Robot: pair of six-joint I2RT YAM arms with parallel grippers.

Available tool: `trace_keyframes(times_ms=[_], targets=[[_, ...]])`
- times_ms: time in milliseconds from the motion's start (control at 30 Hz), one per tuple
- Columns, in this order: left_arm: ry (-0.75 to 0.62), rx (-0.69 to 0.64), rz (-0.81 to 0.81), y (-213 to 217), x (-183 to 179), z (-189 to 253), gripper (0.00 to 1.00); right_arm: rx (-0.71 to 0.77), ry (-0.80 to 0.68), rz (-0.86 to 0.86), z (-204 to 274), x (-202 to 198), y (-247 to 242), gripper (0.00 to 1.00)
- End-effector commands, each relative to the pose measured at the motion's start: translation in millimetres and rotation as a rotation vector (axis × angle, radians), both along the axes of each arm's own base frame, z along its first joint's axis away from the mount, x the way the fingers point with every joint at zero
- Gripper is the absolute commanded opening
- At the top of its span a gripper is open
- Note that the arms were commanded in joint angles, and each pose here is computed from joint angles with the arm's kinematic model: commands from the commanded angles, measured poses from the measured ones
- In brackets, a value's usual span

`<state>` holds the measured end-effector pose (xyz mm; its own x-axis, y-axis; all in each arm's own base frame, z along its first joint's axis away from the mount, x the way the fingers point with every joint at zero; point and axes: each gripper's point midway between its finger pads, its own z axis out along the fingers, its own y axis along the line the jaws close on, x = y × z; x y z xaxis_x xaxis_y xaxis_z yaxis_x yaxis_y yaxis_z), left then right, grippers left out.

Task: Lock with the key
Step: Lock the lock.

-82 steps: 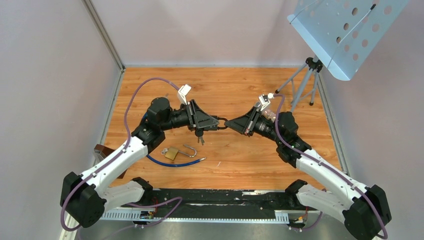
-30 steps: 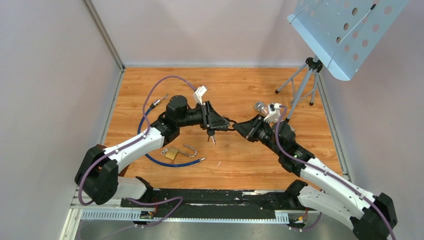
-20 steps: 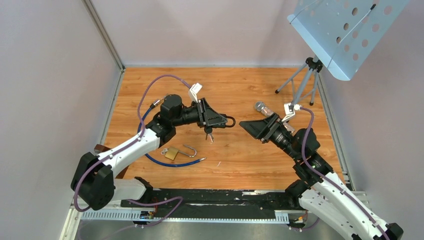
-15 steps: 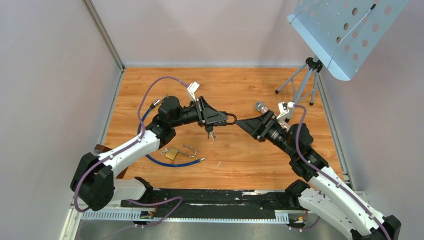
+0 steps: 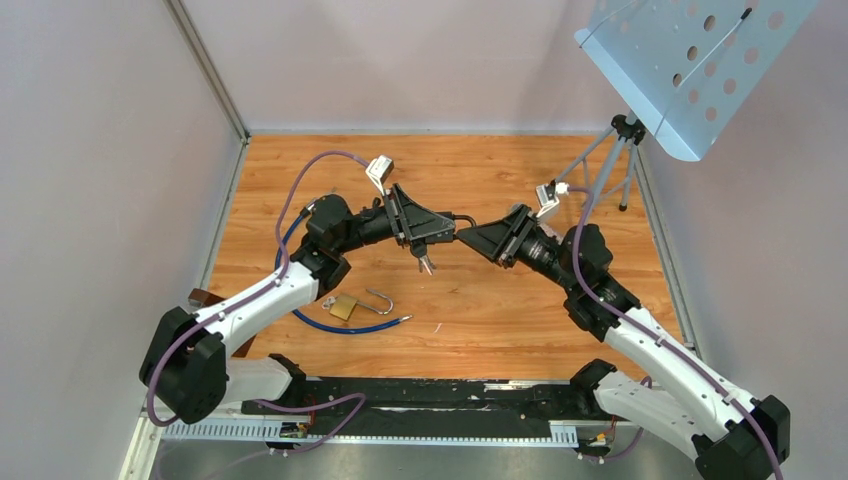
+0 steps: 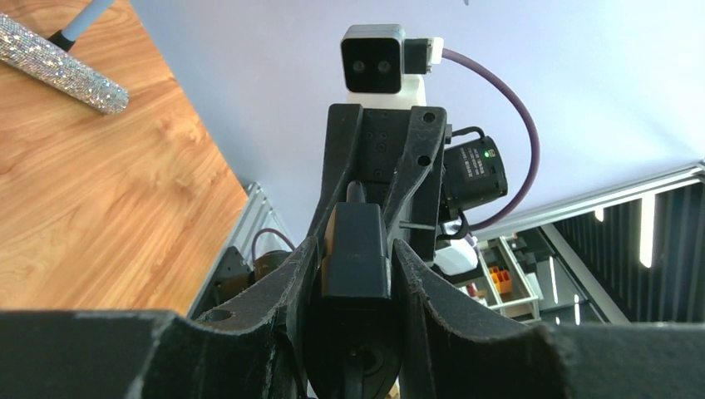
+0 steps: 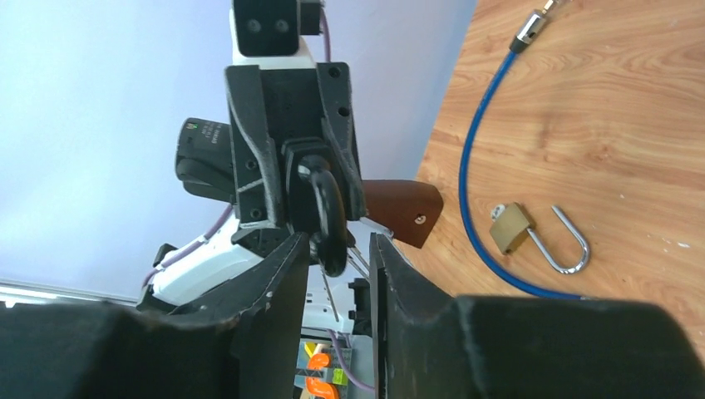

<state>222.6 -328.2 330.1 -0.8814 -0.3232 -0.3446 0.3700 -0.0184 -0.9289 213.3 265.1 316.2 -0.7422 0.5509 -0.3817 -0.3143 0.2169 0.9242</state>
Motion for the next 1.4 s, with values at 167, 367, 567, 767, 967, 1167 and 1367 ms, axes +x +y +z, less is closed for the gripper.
trace_keyframes(times_ms=[167,367,567,767,967,1167,1367], targets=[[-0.159,-0.125,-0.052,13,-28,52,0.06,0.117,-0.143,0.006,47,-1,0,0.32],[-0.162,-0.126,-0.063,13,-30,52,0.26,0.099,-0.154,0.054,49,0,10,0.01],[-0.205,-0.053,-0.066,15,-34,40,0.97,0.068,-0.189,0.015,56,1,2,0.0],[-0.24,0.11,-0.085,27,-34,4,1.0,0.044,-0.284,0.028,80,-14,-11,0.0],[-0.337,0.167,-0.134,40,-41,-7,0.94,0.032,-0.36,0.077,95,-32,-15,0.0],[-0.412,0.122,-0.21,46,-58,7,0.73,0.036,-0.408,0.12,106,-46,-17,0.0],[-0.467,0.093,-0.242,48,-68,16,0.54,0.033,-0.432,0.159,111,-53,-15,0.0]])
